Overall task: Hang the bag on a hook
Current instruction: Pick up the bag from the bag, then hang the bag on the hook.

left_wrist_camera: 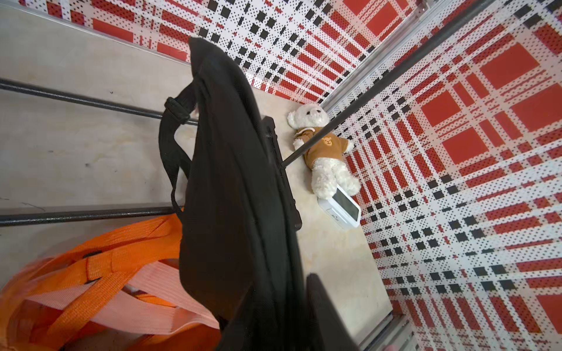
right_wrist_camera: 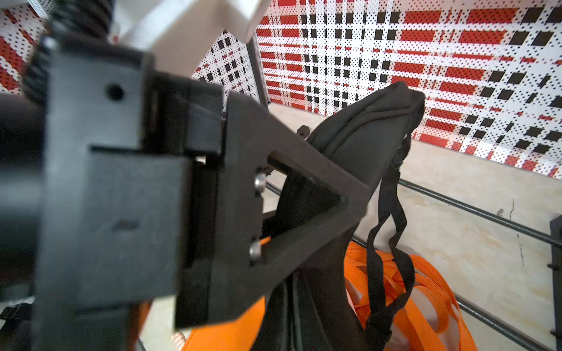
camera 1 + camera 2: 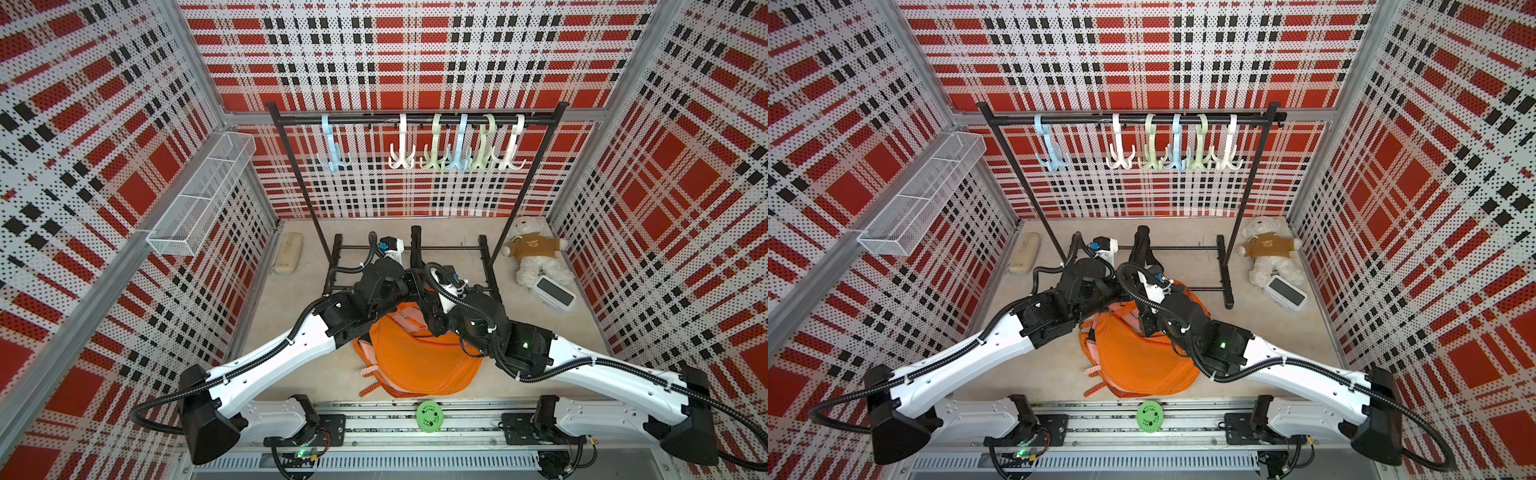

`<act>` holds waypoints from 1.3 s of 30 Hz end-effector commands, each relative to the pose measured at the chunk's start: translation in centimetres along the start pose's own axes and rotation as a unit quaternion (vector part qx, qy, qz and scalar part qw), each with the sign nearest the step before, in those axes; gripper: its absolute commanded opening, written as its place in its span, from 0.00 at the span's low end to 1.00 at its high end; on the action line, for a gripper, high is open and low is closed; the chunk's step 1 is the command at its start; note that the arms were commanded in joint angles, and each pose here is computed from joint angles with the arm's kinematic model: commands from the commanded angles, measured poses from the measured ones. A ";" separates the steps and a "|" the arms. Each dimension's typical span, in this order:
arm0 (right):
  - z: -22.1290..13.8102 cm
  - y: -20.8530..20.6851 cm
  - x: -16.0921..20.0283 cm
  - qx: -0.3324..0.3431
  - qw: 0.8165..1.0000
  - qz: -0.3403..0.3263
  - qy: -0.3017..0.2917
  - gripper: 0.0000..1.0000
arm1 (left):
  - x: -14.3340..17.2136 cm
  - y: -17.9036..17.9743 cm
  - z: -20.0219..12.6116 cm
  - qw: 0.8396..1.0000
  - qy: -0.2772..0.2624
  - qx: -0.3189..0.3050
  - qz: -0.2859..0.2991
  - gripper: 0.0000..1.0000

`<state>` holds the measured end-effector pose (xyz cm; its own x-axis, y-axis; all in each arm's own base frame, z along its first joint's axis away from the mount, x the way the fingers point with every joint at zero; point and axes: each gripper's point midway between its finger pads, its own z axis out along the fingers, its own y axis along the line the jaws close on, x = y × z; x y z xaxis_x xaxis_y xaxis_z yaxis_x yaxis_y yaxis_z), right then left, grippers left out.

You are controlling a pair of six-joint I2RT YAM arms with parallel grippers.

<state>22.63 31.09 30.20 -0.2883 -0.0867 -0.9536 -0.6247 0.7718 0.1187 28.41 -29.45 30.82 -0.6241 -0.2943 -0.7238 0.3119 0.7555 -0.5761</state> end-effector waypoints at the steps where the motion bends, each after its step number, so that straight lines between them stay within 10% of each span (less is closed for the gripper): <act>1: -1.8 0.6 -3.0 -0.019 0.999 -0.021 -0.036 0.25 | -2.0 -0.5 -1.8 0.998 -0.005 0.028 0.049 0.08; 4: -3.8 -1.0 -3.6 -0.003 0.999 -0.030 -0.045 0.60 | -3.1 -0.8 -3.6 0.994 0.004 0.082 0.069 0.00; 9: -7.0 -5.6 -4.0 -0.002 0.997 0.025 -0.073 0.90 | -3.5 -2.3 -7.4 0.978 0.014 0.177 0.106 0.00; 18: -5.5 -13.0 -1.8 -0.056 0.985 0.149 -0.067 0.93 | -4.7 -5.3 -14.0 0.949 -0.019 0.261 0.175 0.00; 27: -2.0 -11.2 -0.8 -0.187 0.974 0.121 -0.024 1.00 | -5.3 -6.3 -16.5 0.939 -0.033 0.290 0.181 0.00; 39: 1.0 -12.9 -0.2 -0.117 0.990 0.071 -0.014 1.00 | -5.5 -6.8 -16.7 0.936 -0.037 0.302 0.174 0.00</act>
<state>30.61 21.25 26.88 -0.4666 0.0580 -0.8826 -0.6926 0.5966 0.4053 18.54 -23.46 42.66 -0.4189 -0.1105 -0.9013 0.8184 0.3839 -0.4275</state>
